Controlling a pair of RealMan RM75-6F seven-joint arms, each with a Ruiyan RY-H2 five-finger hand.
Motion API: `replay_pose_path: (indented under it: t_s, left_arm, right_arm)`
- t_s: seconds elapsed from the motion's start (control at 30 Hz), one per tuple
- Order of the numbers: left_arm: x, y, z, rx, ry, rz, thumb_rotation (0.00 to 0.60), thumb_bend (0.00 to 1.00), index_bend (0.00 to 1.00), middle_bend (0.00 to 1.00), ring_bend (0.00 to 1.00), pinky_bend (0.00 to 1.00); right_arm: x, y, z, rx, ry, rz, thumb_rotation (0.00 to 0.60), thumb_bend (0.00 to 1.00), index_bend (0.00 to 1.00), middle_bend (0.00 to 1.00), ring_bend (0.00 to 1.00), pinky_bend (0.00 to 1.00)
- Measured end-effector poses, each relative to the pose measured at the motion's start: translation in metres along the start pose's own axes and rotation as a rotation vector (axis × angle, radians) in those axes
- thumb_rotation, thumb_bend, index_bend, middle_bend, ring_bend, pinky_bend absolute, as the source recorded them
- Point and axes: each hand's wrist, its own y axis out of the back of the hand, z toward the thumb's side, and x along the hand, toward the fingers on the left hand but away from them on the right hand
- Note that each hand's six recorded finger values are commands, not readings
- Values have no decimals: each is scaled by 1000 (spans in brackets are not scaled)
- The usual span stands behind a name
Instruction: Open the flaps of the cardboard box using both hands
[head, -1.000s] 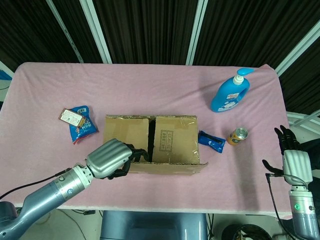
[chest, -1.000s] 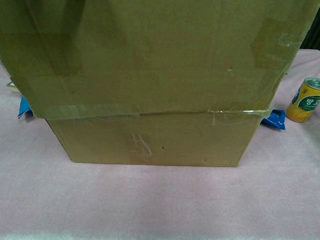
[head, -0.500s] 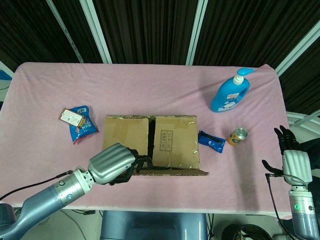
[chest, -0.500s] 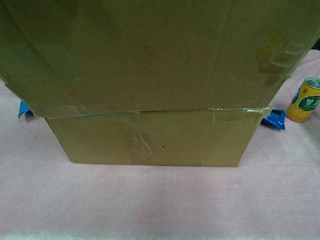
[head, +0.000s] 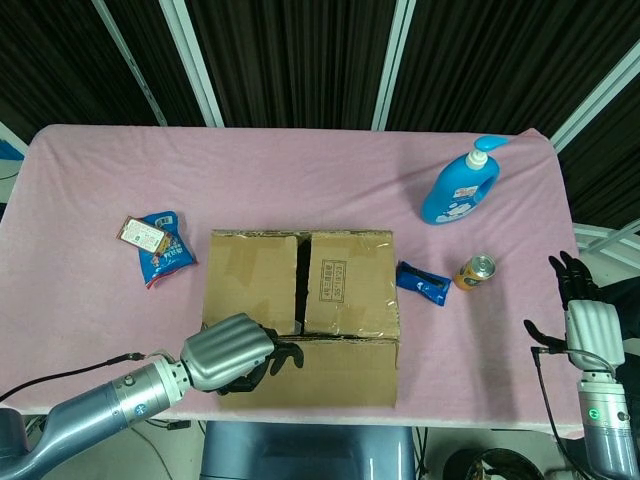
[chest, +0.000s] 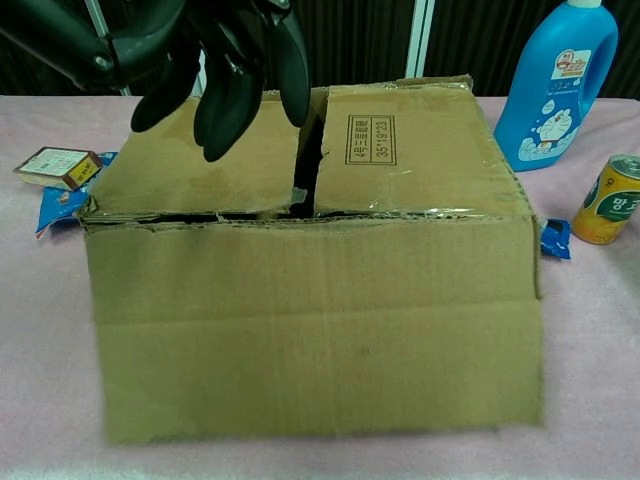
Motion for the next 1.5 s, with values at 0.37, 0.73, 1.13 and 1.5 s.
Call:
replay_pose_path:
  t_s: [0.37, 0.73, 1.13, 1.5]
  left_arm:
    - [-12, 6, -23, 30, 68, 95, 600, 379, 185, 278, 202, 259]
    - [-70, 7, -112, 252, 367, 453, 600, 167, 1, 43, 12, 74]
    - [-184, -70, -185, 372, 730, 577, 600, 167, 0, 38, 10, 70]
    - [-204, -86, -196, 317, 717, 685, 600, 169, 0, 38, 10, 70]
  right_arm:
    - [-1, 1, -1, -7, -8, 1, 600, 260, 0, 0, 0, 235]
    - [-6, 5, 11, -3, 19, 23, 600, 260, 0, 0, 0, 235]
    - [-53, 29, 70, 91, 244, 37, 600, 412, 0, 0, 0, 234]
    - [-102, 36, 181, 93, 555, 111, 600, 1000, 362, 274, 148, 253]
